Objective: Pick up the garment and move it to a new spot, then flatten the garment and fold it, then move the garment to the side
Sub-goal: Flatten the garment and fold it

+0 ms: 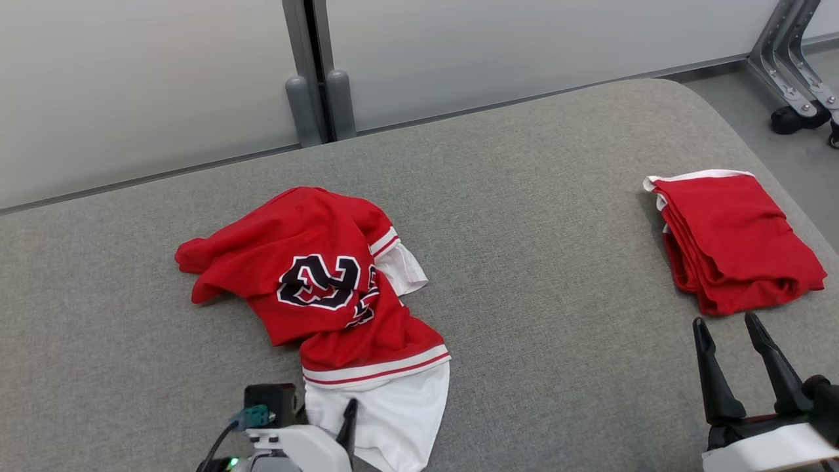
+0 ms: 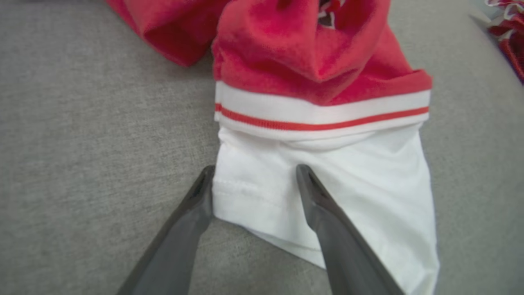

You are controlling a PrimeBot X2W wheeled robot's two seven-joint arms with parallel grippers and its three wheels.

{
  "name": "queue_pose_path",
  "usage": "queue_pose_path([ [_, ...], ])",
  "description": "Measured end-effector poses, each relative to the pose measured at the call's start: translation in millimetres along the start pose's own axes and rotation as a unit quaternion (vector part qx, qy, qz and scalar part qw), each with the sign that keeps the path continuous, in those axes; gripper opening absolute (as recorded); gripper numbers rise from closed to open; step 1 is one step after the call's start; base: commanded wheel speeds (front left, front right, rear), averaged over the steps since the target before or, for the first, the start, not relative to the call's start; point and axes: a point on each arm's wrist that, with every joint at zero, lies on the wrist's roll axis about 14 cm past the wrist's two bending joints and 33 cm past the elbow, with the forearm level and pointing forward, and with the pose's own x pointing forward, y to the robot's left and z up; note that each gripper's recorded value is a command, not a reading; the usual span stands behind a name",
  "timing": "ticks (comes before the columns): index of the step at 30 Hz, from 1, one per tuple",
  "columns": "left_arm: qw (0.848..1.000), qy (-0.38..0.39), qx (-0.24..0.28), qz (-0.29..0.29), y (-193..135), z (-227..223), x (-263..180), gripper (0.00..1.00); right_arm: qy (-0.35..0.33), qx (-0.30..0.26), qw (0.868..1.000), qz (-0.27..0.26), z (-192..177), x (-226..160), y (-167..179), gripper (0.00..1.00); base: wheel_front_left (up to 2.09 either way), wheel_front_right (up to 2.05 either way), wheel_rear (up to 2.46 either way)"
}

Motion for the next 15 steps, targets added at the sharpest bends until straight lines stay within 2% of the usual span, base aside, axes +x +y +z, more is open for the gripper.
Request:
queue_pose_path([
  [1,1.000,0.003,0.001,-0.017,-8.1,0.6,1.4,0.00,0.001,0.000,1.000,0.001,-0.6,-0.2,0.5,1.00,0.00,0.00,0.00],
  [6,0.995,-0.009,-0.002,-0.100,-57.8,12.5,1.1,0.00,-0.002,0.001,1.000,0.004,0.9,0.2,2.4,1.00,0.00,0.00,0.00],
  [9,0.988,-0.039,0.017,-0.151,-90.0,33.7,-2.6,0.00,-0.007,0.002,1.000,0.004,3.6,-0.6,3.1,1.00,0.00,0.00,0.00],
  [11,0.978,-0.067,0.028,-0.194,-118.7,52.9,-9.7,0.00,-0.011,0.003,1.000,0.003,5.9,-2.0,2.2,1.00,0.00,0.00,0.00],
  [15,0.950,-0.121,0.023,-0.287,-181.9,90.6,-34.2,0.00,-0.015,0.004,1.000,-0.003,8.2,-5.1,-0.8,1.00,0.00,0.00,0.00],
])
